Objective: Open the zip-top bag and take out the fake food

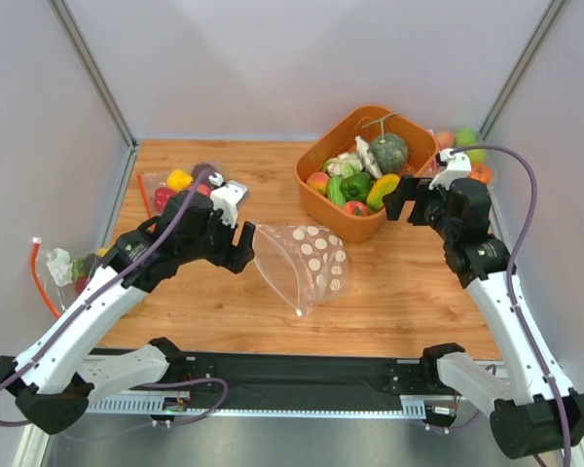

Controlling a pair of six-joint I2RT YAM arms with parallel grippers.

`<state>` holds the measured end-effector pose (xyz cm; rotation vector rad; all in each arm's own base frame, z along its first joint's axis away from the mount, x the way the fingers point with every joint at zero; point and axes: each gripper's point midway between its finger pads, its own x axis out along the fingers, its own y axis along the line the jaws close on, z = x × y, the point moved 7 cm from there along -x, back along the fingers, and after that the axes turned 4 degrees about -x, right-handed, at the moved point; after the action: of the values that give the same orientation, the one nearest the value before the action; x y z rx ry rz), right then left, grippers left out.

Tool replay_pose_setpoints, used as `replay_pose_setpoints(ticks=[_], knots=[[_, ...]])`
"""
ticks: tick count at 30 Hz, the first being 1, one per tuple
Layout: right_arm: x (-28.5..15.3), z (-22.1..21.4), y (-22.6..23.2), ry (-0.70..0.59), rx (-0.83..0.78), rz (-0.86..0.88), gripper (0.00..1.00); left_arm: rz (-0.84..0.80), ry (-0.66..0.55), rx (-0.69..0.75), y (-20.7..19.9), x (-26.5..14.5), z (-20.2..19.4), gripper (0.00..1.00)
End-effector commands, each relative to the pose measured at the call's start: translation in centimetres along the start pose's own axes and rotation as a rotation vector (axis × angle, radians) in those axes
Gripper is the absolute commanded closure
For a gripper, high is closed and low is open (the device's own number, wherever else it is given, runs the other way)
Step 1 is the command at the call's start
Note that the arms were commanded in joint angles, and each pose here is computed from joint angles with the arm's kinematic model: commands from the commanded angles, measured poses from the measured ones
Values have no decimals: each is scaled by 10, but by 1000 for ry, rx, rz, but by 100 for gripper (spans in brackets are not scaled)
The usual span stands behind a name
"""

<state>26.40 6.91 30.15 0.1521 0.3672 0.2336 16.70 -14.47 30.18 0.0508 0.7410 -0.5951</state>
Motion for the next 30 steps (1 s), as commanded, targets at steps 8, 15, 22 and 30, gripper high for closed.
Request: replay_pose_setpoints(ticks=[8, 15, 22, 30], knots=[[-43, -2, 2, -26, -20, -8, 0, 246, -337, -115, 25, -40, 47, 15], [-57, -2, 2, -54, -28, -7, 0, 307, -362, -130, 30, -52, 55, 8], [-62, 0, 3, -63, -32, -6, 0, 333, -339, -141, 32, -51, 52, 8], [-63, -1, 1, -64, -33, -13, 0, 336, -347, -136, 32, -54, 53, 7]])
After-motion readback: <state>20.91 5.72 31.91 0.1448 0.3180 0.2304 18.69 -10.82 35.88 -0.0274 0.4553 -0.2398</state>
